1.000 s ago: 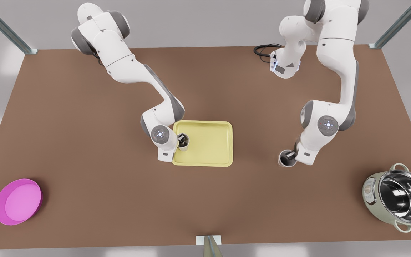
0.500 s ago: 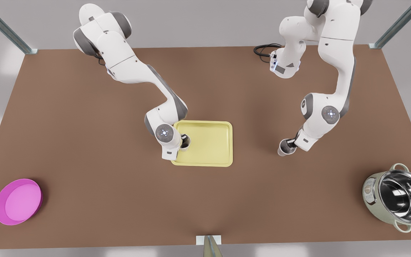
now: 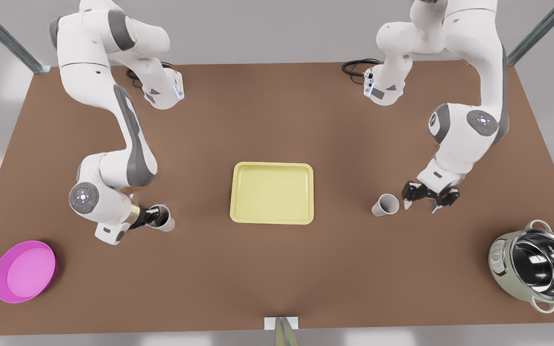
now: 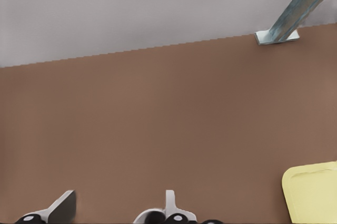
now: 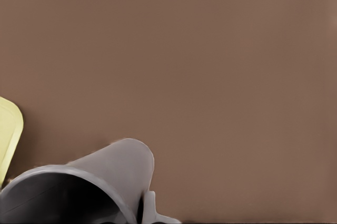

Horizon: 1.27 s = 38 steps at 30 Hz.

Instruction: Use the left arm to pick up the white IKEA cup from the tray and place it on the middle-left position; use the right arm to pick up the white IKEA cup from the tray and place it on the middle-right position

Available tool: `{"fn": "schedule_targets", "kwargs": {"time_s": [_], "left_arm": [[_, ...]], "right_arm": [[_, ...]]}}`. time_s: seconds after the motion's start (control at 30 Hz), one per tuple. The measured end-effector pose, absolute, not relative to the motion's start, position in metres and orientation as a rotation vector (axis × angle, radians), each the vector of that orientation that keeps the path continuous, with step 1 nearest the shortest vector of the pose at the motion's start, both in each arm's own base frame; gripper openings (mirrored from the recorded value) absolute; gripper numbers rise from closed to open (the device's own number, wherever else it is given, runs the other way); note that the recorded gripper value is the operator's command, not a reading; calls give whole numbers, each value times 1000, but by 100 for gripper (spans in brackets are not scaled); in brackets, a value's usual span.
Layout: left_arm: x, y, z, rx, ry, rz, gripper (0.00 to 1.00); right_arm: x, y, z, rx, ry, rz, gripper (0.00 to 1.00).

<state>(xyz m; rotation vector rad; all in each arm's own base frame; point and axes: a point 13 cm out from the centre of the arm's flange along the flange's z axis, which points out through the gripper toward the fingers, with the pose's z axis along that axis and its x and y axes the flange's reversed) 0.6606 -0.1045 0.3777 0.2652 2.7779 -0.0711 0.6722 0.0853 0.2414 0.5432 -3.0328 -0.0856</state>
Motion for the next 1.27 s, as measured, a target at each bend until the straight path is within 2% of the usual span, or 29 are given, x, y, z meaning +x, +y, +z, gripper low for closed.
{"fn": "schedule_targets", "kwargs": {"time_s": [0.03, 0.1, 0.23, 0.37, 0.53, 0.57, 0.6, 0.63, 0.7, 0.8, 0.83, 0.9, 0.97, 1.03, 1.07, 1.1, 1.17, 1.27], "left_arm": [[662, -116, 417, 293, 2774, -70, 100], [649, -123, 445, 320, 2834, -52, 100], [619, -99, 435, 284, 2998, -12, 100], [605, -90, 428, 256, 3080, 4, 100], [616, -69, 421, 168, 3132, -30, 100], [615, -67, 419, 161, 3140, -33, 100], [614, -68, 419, 160, 3146, -34, 100], [613, -69, 418, 161, 3151, -35, 100], [611, -70, 417, 162, 3159, -36, 100], [610, -69, 417, 158, 3166, -33, 100], [609, -70, 416, 157, 3168, -32, 100], [608, -70, 416, 158, 3171, -31, 100], [608, -70, 416, 156, 3173, -29, 100], [608, -71, 417, 156, 3171, -29, 100], [608, -72, 418, 154, 3171, -34, 100], [608, -73, 419, 153, 3169, -38, 100], [609, -75, 418, 156, 3166, -41, 100], [610, -74, 418, 147, 3161, -46, 100]], "right_arm": [[683, 55, 230, 534, -3026, -55, 13], [701, 6, 206, 534, -3013, -7, 13], [715, -24, 163, 633, -2972, 35, 13], [718, -27, 133, 739, -2944, 35, 13], [723, -26, 112, 847, -2928, 35, 15], [724, -27, 111, 865, -2927, 38, 26], [725, -27, 111, 882, -2926, 42, 48], [727, -28, 111, 897, -2926, 48, 61], [729, -29, 112, 918, -2928, 57, 66], [731, -28, 113, 946, -2929, 50, 67], [733, -27, 116, 956, -2932, 49, 71], [740, -26, 152, 983, -2964, 65, 75], [744, -18, 236, 1028, -3013, 93, 79], [729, 5, 328, 1074, -3042, 94, 79], [713, 31, 365, 1091, -3041, 62, 96], [696, 62, 391, 1105, -3031, 28, 100], [670, 93, 409, 1074, -2994, 21, 100], [650, 92, 406, 909, -2967, 27, 100]]}}
